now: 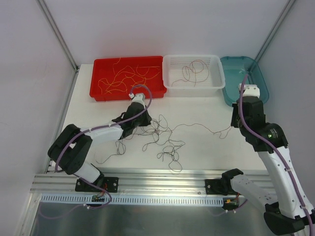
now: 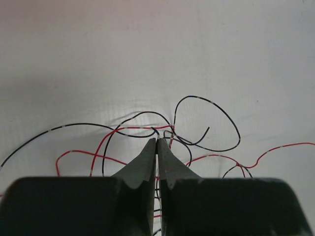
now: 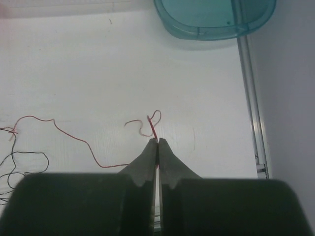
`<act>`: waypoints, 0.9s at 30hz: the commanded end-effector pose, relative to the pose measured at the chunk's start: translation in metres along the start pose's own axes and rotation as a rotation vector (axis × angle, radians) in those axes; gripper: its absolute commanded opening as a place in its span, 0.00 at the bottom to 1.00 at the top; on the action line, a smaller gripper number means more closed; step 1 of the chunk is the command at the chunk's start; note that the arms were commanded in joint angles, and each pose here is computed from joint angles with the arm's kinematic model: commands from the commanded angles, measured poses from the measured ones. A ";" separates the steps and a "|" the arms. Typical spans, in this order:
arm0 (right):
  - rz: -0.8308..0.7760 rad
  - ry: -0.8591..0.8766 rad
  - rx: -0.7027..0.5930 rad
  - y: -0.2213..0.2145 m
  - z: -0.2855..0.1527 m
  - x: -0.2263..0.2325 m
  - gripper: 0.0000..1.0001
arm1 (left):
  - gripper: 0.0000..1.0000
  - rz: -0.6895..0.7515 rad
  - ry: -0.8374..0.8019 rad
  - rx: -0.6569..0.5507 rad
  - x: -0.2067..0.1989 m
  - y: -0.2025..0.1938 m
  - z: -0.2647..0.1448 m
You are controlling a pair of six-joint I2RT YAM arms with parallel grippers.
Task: Untangle the cables
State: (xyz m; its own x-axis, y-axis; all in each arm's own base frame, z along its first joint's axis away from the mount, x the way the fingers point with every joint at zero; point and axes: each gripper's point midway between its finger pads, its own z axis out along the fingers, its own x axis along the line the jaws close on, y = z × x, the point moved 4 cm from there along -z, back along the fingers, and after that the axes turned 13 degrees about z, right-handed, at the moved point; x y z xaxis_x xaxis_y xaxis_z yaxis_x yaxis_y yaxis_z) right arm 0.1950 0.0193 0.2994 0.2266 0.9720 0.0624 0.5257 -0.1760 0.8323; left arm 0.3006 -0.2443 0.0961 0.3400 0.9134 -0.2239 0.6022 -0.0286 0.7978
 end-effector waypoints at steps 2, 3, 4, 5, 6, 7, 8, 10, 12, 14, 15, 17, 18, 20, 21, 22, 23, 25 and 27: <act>0.010 -0.042 -0.050 0.015 -0.016 -0.014 0.01 | 0.00 -0.090 0.059 -0.081 0.026 0.008 -0.023; 0.015 -0.018 -0.051 0.017 -0.017 -0.011 0.01 | 0.00 -0.101 0.073 -0.079 0.031 0.006 -0.025; 0.027 0.025 -0.044 0.017 -0.019 -0.005 0.01 | 0.00 -0.108 0.088 -0.076 0.037 0.002 -0.028; 0.034 0.039 -0.042 0.018 -0.019 -0.003 0.01 | 0.00 -0.111 0.115 -0.076 0.043 0.000 -0.029; 0.038 0.047 -0.042 0.018 -0.020 -0.002 0.01 | 0.00 -0.114 0.134 -0.073 0.047 -0.001 -0.030; 0.038 0.050 -0.046 0.021 -0.021 -0.001 0.01 | 0.00 -0.112 0.166 -0.046 0.054 -0.007 -0.032; 0.042 0.045 -0.052 0.023 -0.023 -0.002 0.01 | 0.00 -0.111 0.194 -0.039 0.059 -0.009 -0.033; 0.037 0.032 -0.065 0.030 -0.030 -0.006 0.01 | 0.00 -0.114 0.266 -0.022 0.072 -0.015 -0.036; 0.045 0.011 -0.133 0.049 -0.046 -0.014 0.01 | 0.00 -0.134 0.326 0.006 0.086 -0.022 -0.039; 0.058 -0.017 -0.194 0.064 -0.058 -0.021 0.01 | 0.00 -0.156 0.354 0.033 0.095 -0.033 -0.040; 0.072 -0.016 -0.237 0.077 -0.068 -0.024 0.01 | 0.00 -0.186 0.372 0.037 0.103 -0.036 -0.041; 0.098 -0.023 -0.299 0.093 -0.079 -0.028 0.01 | 0.00 -0.208 0.387 0.062 0.110 -0.045 -0.041; 0.121 -0.008 -0.338 0.102 -0.088 -0.029 0.01 | 0.00 -0.220 0.399 0.069 0.114 -0.048 -0.041; 0.156 0.019 -0.397 0.115 -0.096 -0.027 0.01 | 0.00 -0.224 0.410 0.090 0.117 -0.055 -0.041; 0.167 0.024 -0.417 0.119 -0.099 -0.027 0.01 | 0.00 -0.231 0.414 0.096 0.118 -0.057 -0.040; 0.184 0.025 -0.438 0.121 -0.102 -0.028 0.01 | 0.00 -0.240 0.424 0.106 0.122 -0.060 -0.040; 0.201 0.019 -0.464 0.125 -0.104 -0.030 0.01 | 0.00 -0.248 0.425 0.106 0.122 -0.060 -0.040; 0.202 0.017 -0.462 0.123 -0.100 -0.029 0.01 | 0.00 -0.263 0.426 0.106 0.125 -0.060 -0.041; 0.193 0.031 -0.431 0.117 -0.092 -0.024 0.01 | 0.00 -0.262 0.405 0.104 0.122 -0.057 -0.042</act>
State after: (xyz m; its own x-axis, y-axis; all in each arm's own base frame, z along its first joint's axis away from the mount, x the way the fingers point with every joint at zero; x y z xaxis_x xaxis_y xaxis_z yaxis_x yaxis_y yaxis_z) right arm 0.1672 -0.0098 0.4466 0.2434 0.9368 0.2514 0.1029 -0.2827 0.9537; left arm 0.2805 -0.1193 0.0495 -0.1022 0.9830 -0.1525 0.6959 0.1802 0.6951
